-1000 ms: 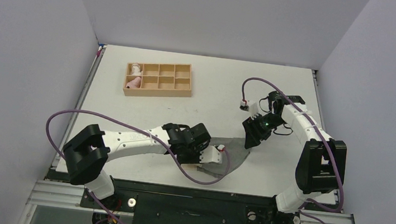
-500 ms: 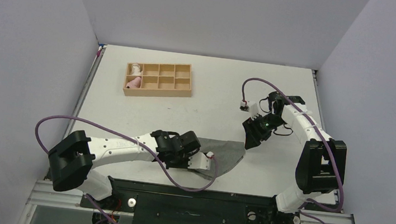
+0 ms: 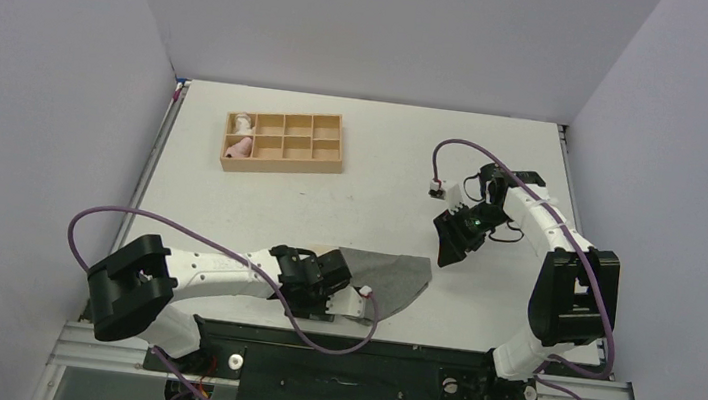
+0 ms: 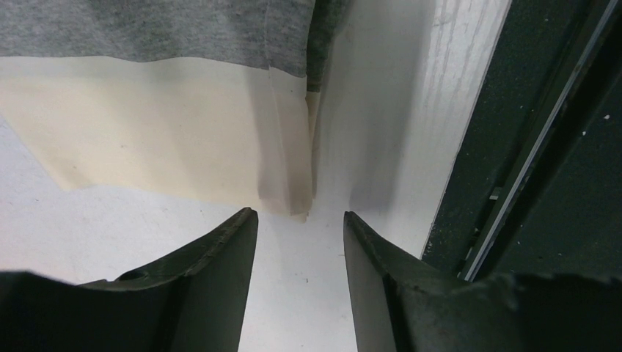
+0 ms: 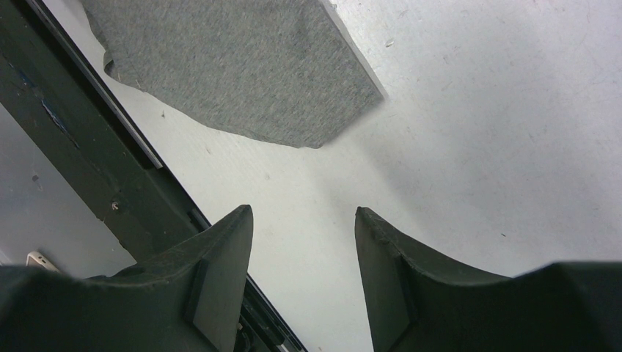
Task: Roll the underwear
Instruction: Fold the underwear at the center of the board.
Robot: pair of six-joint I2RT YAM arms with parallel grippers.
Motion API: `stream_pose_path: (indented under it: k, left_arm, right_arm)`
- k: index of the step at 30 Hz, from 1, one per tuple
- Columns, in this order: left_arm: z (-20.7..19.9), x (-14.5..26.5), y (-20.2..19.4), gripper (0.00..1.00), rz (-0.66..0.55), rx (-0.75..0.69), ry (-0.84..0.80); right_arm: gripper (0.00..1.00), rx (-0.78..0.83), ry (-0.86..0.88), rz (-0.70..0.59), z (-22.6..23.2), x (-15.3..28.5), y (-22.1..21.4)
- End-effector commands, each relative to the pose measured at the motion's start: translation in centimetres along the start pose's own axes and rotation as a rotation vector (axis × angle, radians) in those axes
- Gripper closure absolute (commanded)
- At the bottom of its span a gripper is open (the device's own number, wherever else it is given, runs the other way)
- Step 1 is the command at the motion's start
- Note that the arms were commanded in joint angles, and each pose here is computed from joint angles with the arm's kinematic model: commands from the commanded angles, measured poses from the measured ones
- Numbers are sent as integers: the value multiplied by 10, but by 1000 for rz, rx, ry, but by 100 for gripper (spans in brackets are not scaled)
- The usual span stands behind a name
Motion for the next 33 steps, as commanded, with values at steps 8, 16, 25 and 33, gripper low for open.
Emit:
stream_pose_path:
  k: [8, 16, 25, 33]
  left_arm:
    - [16, -7, 14, 53, -53, -8, 80]
    - [6, -21, -2, 58, 0, -31, 66]
    - [-6, -38, -6, 97, 10, -38, 8]
    - [-7, -29, 18, 100, -131, 74, -135]
  right_arm:
    - [50, 11, 23, -2, 1, -2, 2]
    - [50, 12, 24, -2, 1, -2, 2]
    - [50, 12, 25, -10, 4, 1, 2]
    - [49, 30, 29, -33, 14, 6, 10]
Point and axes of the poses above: each gripper's point midway between its finger pads, its own x axis back along the fingers, its own z axis along the line the jaws close on, y = z × x, the point moved 2 cm from there along x, back along the fingers, and after that the axes turned 14 degrees about -x, right-handed, at the moved point
